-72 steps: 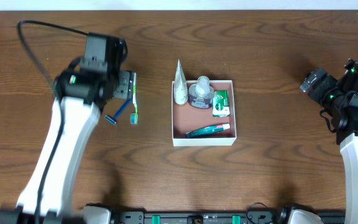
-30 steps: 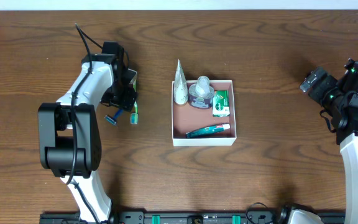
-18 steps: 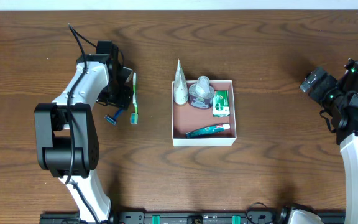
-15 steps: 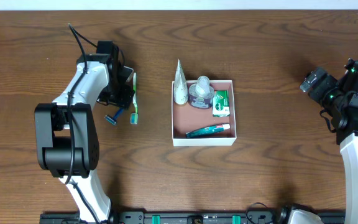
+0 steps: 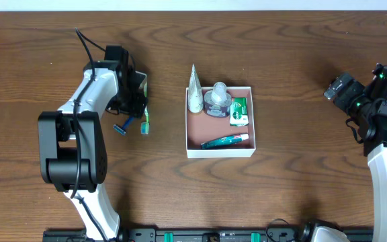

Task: Pack container
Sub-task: 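Move the left gripper down over the blue razor and grasp it, then carry the blue razor into the box and release it at the front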

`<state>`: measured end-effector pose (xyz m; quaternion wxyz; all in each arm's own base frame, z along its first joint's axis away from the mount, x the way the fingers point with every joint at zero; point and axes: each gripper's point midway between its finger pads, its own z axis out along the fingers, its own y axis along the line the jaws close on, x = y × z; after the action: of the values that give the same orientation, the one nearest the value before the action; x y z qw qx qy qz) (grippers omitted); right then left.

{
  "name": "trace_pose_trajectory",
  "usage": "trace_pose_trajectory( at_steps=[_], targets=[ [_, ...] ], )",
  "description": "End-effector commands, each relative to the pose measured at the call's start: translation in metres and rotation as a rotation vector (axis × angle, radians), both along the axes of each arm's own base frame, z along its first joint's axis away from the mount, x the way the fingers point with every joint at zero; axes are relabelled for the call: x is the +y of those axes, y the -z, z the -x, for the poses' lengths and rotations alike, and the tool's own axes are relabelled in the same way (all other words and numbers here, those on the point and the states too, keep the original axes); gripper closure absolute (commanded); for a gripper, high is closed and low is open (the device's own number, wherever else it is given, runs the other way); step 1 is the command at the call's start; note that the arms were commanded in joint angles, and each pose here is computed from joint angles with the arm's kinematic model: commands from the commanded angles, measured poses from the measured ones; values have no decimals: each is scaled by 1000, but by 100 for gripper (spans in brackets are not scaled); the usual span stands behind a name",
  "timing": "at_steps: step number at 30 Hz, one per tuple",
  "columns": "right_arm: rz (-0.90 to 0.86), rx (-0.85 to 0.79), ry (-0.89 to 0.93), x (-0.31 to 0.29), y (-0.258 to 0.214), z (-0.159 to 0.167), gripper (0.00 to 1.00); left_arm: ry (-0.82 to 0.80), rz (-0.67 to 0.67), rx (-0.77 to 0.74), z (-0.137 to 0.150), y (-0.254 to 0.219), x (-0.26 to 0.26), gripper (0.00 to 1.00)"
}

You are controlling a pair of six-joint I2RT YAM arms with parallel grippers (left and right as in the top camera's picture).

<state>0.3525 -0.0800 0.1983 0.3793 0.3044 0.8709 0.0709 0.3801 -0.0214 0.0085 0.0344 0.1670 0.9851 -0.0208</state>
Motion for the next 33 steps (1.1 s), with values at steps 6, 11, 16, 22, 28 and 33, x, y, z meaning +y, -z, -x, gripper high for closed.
trace_pose_trajectory(
  at_steps=[6,11,16,22,28,33],
  targets=[
    [-4,-8,23,-4,-3,0,1,26,-30,19,10,16,7,29],
    [-4,-8,23,-4,-3,0,1,25,-29,11,10,19,7,46],
    [-4,-8,23,-4,-3,0,1,18,-29,61,30,34,7,74],
    [-4,-8,23,-4,-3,0,1,7,-29,90,45,46,7,81],
    [-4,-8,23,-4,-3,0,1,-57,-28,92,45,45,7,94],
    [-4,-8,23,-4,-3,0,1,-94,-27,73,40,37,7,94]
  ],
)
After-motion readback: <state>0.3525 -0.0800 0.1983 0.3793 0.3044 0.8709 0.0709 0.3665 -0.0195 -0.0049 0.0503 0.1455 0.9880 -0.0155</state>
